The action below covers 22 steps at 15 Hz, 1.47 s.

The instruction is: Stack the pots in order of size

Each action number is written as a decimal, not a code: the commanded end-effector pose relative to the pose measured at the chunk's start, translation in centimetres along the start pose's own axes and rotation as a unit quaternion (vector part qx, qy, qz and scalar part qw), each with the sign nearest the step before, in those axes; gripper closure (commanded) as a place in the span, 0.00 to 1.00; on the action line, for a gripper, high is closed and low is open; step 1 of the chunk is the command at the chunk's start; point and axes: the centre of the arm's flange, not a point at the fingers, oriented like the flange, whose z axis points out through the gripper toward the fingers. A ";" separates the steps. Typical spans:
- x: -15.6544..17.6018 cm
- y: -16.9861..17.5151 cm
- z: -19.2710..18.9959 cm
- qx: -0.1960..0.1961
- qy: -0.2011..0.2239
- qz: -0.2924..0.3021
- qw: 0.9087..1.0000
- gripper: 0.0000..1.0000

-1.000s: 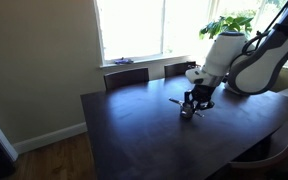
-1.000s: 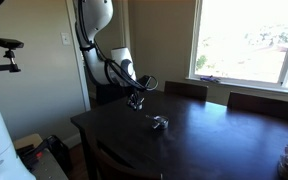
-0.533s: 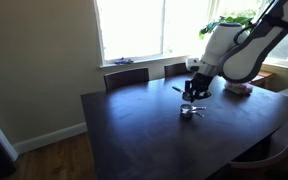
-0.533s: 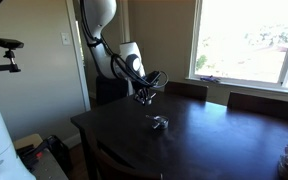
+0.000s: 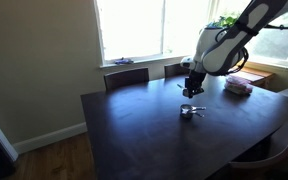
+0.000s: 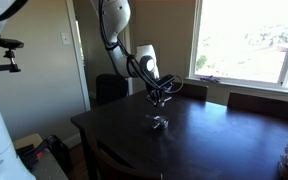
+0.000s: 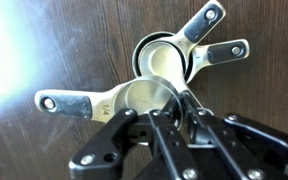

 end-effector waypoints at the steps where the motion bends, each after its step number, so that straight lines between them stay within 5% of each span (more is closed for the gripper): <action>1: 0.1 3.5 3.7 0.022 -0.007 0.053 0.998 0.94; 7: 0.8 4.2 9.1 0.051 -0.018 0.082 0.995 0.94; 22: -1.2 0.1 7.8 0.077 0.001 0.070 0.995 0.94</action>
